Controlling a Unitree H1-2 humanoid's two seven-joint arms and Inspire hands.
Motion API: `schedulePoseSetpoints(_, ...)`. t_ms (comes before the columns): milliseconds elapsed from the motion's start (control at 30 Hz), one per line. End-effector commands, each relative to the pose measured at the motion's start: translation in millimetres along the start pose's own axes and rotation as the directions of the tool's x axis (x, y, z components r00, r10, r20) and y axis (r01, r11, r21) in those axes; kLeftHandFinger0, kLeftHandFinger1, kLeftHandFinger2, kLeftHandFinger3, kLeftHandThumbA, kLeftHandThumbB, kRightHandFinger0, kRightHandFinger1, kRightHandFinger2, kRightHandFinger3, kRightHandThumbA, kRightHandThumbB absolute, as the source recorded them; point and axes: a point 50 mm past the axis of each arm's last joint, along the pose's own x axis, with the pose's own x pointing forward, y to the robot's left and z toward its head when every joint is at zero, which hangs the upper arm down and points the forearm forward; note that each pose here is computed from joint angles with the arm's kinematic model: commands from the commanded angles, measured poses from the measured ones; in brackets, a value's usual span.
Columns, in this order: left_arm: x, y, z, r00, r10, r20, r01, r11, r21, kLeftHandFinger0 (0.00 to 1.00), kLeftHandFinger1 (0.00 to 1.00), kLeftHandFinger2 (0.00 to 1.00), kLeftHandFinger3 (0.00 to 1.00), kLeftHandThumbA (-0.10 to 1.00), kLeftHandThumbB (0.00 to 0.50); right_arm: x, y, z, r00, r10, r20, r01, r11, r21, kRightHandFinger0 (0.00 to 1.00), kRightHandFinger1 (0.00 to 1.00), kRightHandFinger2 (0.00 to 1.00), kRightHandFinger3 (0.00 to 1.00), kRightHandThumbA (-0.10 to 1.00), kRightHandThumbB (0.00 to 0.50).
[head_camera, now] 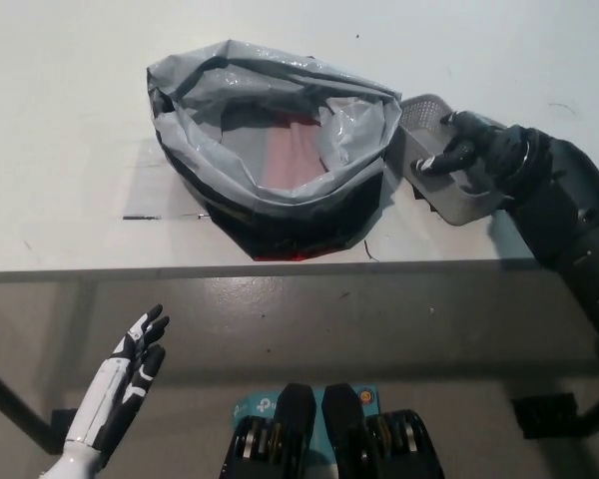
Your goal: Use the right hand to pick up a small rectangular container and put it into a plastic bag and lift the bag
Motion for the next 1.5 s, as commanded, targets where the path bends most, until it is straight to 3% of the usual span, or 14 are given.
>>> schedulePoseSetpoints(0, -2, 5, 6, 0.999, -0.001, 0.045, 0.001, 1.000, 0.015, 1.00, 1.00, 1.00, 1.00, 0.96, 0.181, 3, 13, -8, 0.992, -0.108, 0.068, 0.109, 0.994, -0.006, 1.00, 1.00, 1.00, 0.49, -0.09, 0.238)
schedulePoseSetpoints(167, -5, 0, 3, 0.999, -0.009, 0.031, 0.009, 1.000, 0.011, 1.00, 1.00, 1.00, 1.00, 0.96, 0.188, 3, 14, -17, 0.977, -0.180, 0.115, 0.172, 0.982, 0.074, 0.10, 0.27, 0.40, 0.33, -0.10, 0.185)
schedulePoseSetpoints(300, -5, 4, 2, 1.000, -0.009, 0.024, 0.008, 1.000, 0.023, 1.00, 1.00, 1.00, 1.00, 0.97, 0.174, 2, 12, -16, 0.968, -0.216, 0.131, 0.198, 0.971, 0.135, 0.03, 0.28, 0.44, 0.44, -0.10, 0.172)
schedulePoseSetpoints(400, -5, 6, 3, 1.000, -0.003, 0.025, 0.003, 1.000, 0.025, 1.00, 1.00, 1.00, 1.00, 0.96, 0.171, 1, 0, -12, 0.958, -0.260, 0.122, 0.220, 0.938, 0.266, 0.08, 0.39, 0.61, 0.52, -0.10, 0.209)
schedulePoseSetpoints(500, -12, 5, 0, 1.000, 0.000, 0.014, -0.001, 1.000, 0.024, 1.00, 1.00, 1.00, 1.00, 0.96, 0.178, -4, -17, -16, 0.927, -0.360, 0.106, 0.283, 0.857, 0.431, 0.03, 0.46, 0.77, 0.61, -0.10, 0.159)
schedulePoseSetpoints(667, -13, 5, -1, 1.000, 0.004, 0.016, -0.004, 1.000, 0.018, 1.00, 1.00, 1.00, 1.00, 0.95, 0.157, -12, -51, -12, 0.871, -0.480, 0.102, 0.319, 0.711, 0.627, 0.02, 0.46, 0.84, 0.75, -0.10, 0.197)
schedulePoseSetpoints(933, -15, 4, -2, 1.000, -0.001, 0.010, 0.001, 1.000, 0.018, 1.00, 1.00, 1.00, 1.00, 0.94, 0.148, -30, -105, -7, 0.780, -0.620, 0.086, 0.324, 0.516, 0.793, 0.03, 0.41, 0.75, 0.73, -0.10, 0.218)
schedulePoseSetpoints(1033, -17, 4, -3, 1.000, -0.002, 0.008, 0.002, 1.000, 0.013, 1.00, 1.00, 1.00, 1.00, 0.94, 0.158, -36, -118, -4, 0.760, -0.646, 0.072, 0.350, 0.499, 0.793, 0.39, 0.37, 0.70, 0.75, -0.10, 0.209)
schedulePoseSetpoints(1067, -17, 4, -4, 1.000, -0.003, 0.008, 0.003, 1.000, 0.016, 1.00, 1.00, 1.00, 1.00, 0.94, 0.164, -39, -123, -2, 0.751, -0.656, 0.070, 0.354, 0.490, 0.797, 0.31, 0.28, 0.64, 0.76, -0.10, 0.200)
schedulePoseSetpoints(1100, -15, 5, -3, 1.000, 0.000, 0.009, 0.000, 1.000, 0.022, 1.00, 1.00, 1.00, 1.00, 0.94, 0.169, -44, -133, 3, 0.729, -0.680, 0.079, 0.357, 0.476, 0.804, 0.04, 0.17, 0.61, 0.76, -0.09, 0.196)
schedulePoseSetpoints(1300, -17, 1, -4, 1.000, -0.012, 0.006, 0.012, 1.000, 0.023, 1.00, 1.00, 1.00, 1.00, 0.93, 0.153, -79, -152, 50, 0.668, -0.717, 0.200, 0.328, 0.525, 0.785, 0.05, 0.39, 0.79, 0.80, -0.10, 0.206)
schedulePoseSetpoints(1367, -17, 1, -5, 1.000, -0.014, 0.012, 0.014, 0.999, 0.029, 1.00, 1.00, 1.00, 1.00, 0.93, 0.150, -91, -149, 75, 0.633, -0.716, 0.295, 0.343, 0.601, 0.722, 0.05, 0.34, 0.71, 0.75, -0.10, 0.201)
schedulePoseSetpoints(1400, -17, 1, -5, 1.000, -0.013, 0.011, 0.013, 0.999, 0.031, 1.00, 1.00, 1.00, 1.00, 0.93, 0.155, -98, -144, 93, 0.625, -0.697, 0.352, 0.314, 0.638, 0.703, 0.25, 0.62, 0.81, 0.75, -0.09, 0.239)
schedulePoseSetpoints(1467, -15, 1, -4, 1.000, -0.012, 0.014, 0.012, 1.000, 0.029, 1.00, 1.00, 1.00, 1.00, 0.92, 0.147, -107, -134, 119, 0.614, -0.659, 0.434, 0.277, 0.695, 0.663, 0.05, 0.39, 0.67, 0.72, -0.10, 0.207)
